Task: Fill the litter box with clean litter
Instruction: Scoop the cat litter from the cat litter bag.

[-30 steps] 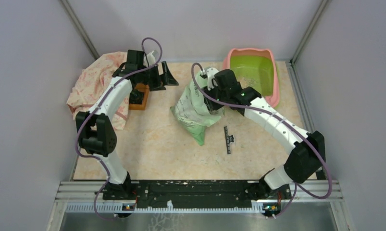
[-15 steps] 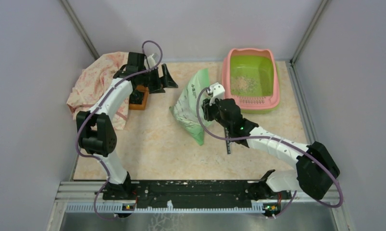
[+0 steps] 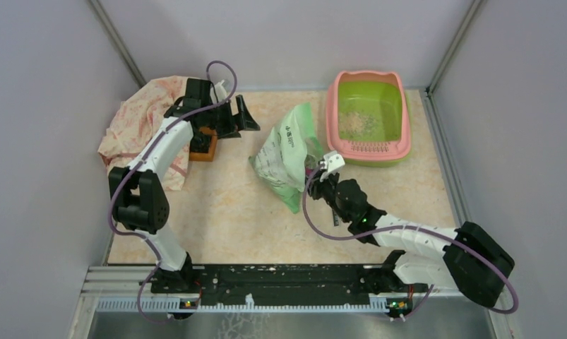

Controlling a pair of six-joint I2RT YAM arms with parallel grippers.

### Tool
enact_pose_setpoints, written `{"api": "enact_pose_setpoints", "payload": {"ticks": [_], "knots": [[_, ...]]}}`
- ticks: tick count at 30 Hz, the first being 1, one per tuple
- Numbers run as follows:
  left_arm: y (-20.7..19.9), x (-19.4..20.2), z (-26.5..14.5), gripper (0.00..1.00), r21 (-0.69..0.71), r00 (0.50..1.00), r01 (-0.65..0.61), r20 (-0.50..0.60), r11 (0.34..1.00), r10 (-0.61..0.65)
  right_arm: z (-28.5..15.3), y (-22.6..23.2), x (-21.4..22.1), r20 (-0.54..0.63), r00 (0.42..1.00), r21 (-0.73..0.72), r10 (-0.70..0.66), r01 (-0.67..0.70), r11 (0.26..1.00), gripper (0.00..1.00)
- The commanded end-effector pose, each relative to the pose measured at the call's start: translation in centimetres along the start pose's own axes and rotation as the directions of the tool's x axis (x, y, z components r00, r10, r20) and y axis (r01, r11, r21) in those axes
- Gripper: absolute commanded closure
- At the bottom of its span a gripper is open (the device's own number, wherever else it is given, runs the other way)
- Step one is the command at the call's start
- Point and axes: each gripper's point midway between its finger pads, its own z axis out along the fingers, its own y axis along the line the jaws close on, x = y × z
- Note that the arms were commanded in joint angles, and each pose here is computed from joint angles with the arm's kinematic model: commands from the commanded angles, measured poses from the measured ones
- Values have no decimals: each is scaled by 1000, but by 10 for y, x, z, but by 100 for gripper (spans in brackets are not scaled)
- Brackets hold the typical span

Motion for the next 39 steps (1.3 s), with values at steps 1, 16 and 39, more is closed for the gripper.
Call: {"api": "enact_pose_setpoints", "payload": {"ticks": [1, 16, 39], "knots": [[-10, -13, -10, 1, 13, 999, -23, 49, 1000, 23, -16, 1, 2, 28, 999, -18, -38, 38, 999, 100], [-14, -15, -11, 1, 28, 998, -24, 50, 999, 23, -60, -17, -31, 170, 983, 25, -68, 64, 998, 100], [-17, -23, -13, 1, 19, 998, -35, 56, 999, 34, -114, -21, -51, 344, 938, -49, -52, 73, 996, 100]]}}
